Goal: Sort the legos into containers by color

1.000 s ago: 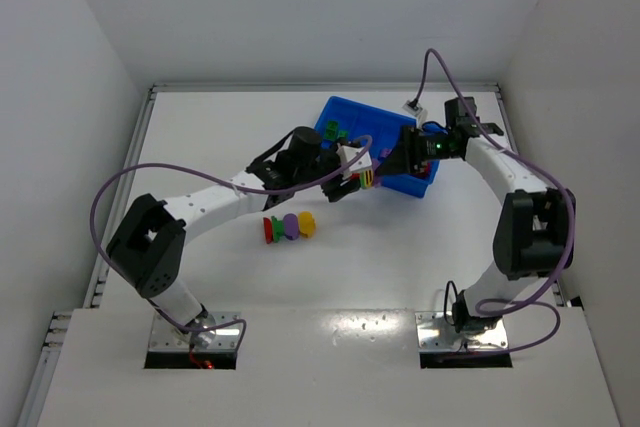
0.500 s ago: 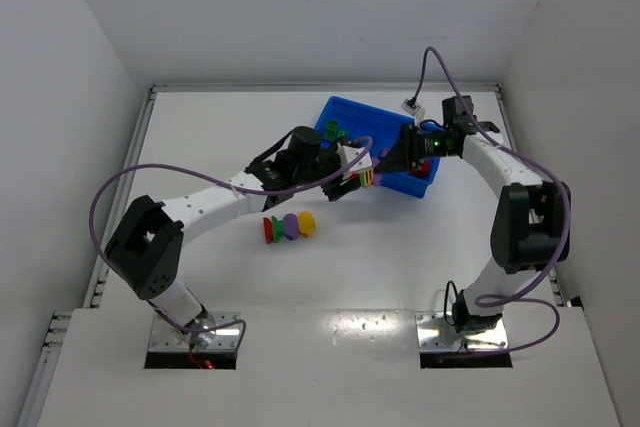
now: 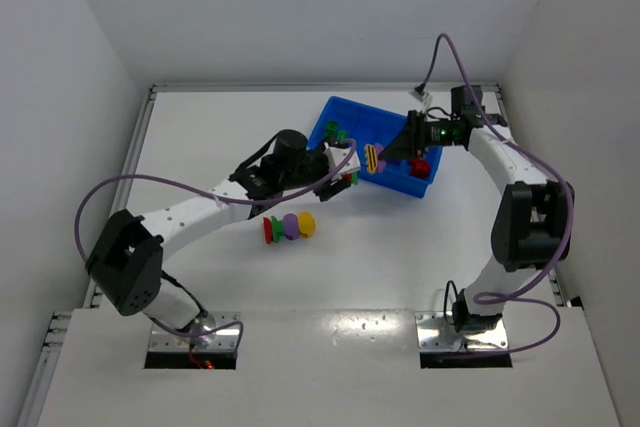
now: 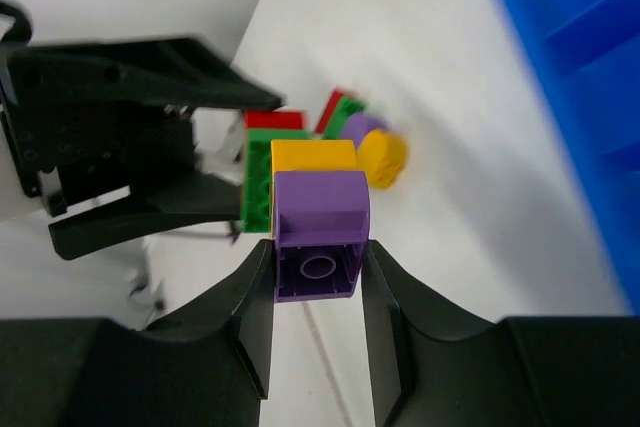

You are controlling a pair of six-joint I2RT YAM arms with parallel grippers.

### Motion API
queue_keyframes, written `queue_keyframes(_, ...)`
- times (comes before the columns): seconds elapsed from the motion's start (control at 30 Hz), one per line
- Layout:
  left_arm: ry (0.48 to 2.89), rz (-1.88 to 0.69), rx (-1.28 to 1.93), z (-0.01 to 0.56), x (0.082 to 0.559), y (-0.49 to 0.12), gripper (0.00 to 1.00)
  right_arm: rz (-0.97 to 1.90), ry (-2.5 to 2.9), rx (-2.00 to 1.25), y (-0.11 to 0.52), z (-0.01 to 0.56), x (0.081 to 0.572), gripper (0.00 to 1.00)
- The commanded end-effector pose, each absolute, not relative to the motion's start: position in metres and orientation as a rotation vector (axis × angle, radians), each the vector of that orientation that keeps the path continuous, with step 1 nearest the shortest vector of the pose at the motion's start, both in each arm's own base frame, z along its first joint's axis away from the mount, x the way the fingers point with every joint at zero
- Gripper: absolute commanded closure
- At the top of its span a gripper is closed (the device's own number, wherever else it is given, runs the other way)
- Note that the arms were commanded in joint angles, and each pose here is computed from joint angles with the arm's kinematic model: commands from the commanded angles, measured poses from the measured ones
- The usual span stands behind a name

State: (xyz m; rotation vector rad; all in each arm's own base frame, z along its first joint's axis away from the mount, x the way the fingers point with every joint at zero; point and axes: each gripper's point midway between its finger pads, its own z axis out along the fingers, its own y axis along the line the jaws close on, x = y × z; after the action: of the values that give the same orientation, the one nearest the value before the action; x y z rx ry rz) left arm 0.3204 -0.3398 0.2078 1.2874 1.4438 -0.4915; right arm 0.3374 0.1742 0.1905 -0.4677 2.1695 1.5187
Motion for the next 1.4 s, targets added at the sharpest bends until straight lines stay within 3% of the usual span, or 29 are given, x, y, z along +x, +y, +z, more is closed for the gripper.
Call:
queue_keyframes(0.0, 1.475, -0.472, 1.25, 0.214, 0.319, -0.316, 0.77, 1.31, 2.084, -0.457, 0.139, 0.203, 0.39, 0.96)
queue_keyframes(0.37, 1.482, -0.451, 1.22, 0.218, 0.322, -0.309, 0.77, 1.232, 2.107, -0.414, 0.124, 0.195, 0.419, 0.97)
queue_keyframes(0.77, 1.564, -0.526, 1.072, 0.228, 0.362, -0.298, 0.77, 1.186, 2.124, -0.476, 0.127, 0.192, 0.396, 0.97)
queue_keyframes(1.07, 1.602, -0.515, 1.044, 0.222, 0.373, -0.289, 0.77, 1.087, 2.312, -0.898, 0.162, 0.124, 0.308, 0.97)
queue_keyframes(1.37, 1.623, -0.489, 1.014, 0.223, 0.375, -0.28, 0.77, 0.801, 2.429, -0.924, 0.167, 0.078, 0.331, 0.96)
